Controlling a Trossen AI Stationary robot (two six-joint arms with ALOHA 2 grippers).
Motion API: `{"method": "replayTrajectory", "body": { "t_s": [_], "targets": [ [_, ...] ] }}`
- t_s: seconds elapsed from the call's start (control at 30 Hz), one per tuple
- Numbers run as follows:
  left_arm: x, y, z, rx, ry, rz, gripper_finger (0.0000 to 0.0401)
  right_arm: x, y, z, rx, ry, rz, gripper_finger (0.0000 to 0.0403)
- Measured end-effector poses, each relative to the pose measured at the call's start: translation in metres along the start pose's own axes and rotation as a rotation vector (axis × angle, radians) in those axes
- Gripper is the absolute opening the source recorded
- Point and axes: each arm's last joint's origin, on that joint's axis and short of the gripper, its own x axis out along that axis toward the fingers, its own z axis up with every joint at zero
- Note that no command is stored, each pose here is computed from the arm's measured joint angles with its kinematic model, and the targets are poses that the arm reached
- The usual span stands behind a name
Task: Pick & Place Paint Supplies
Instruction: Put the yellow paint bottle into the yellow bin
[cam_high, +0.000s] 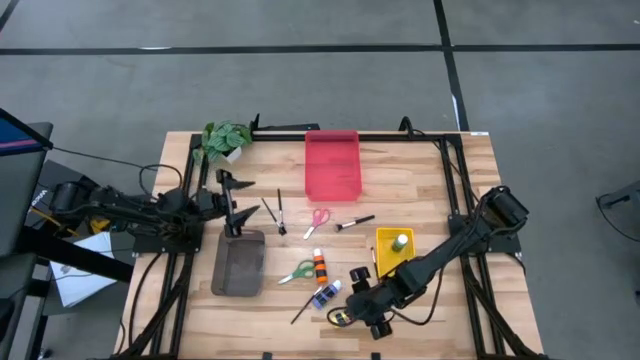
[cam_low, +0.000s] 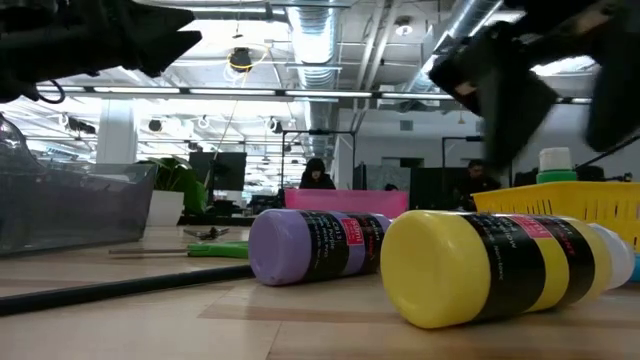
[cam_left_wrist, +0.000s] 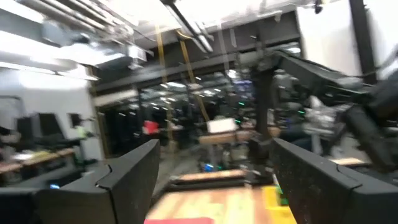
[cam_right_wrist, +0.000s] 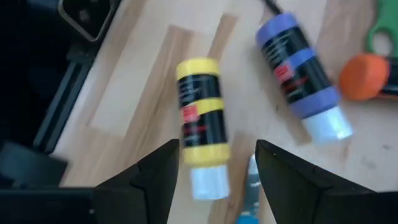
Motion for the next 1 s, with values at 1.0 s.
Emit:
{"method": "replayTrajectory", "body": {
  "t_s": [1.0],
  "targets": [
    [-0.003,-0.031,0.002,-0.120,-0.018,-0.203,0.0298,0.018,0.006,-0.013,0.001,0.047,-0.017,0.0198]
  ]
}}
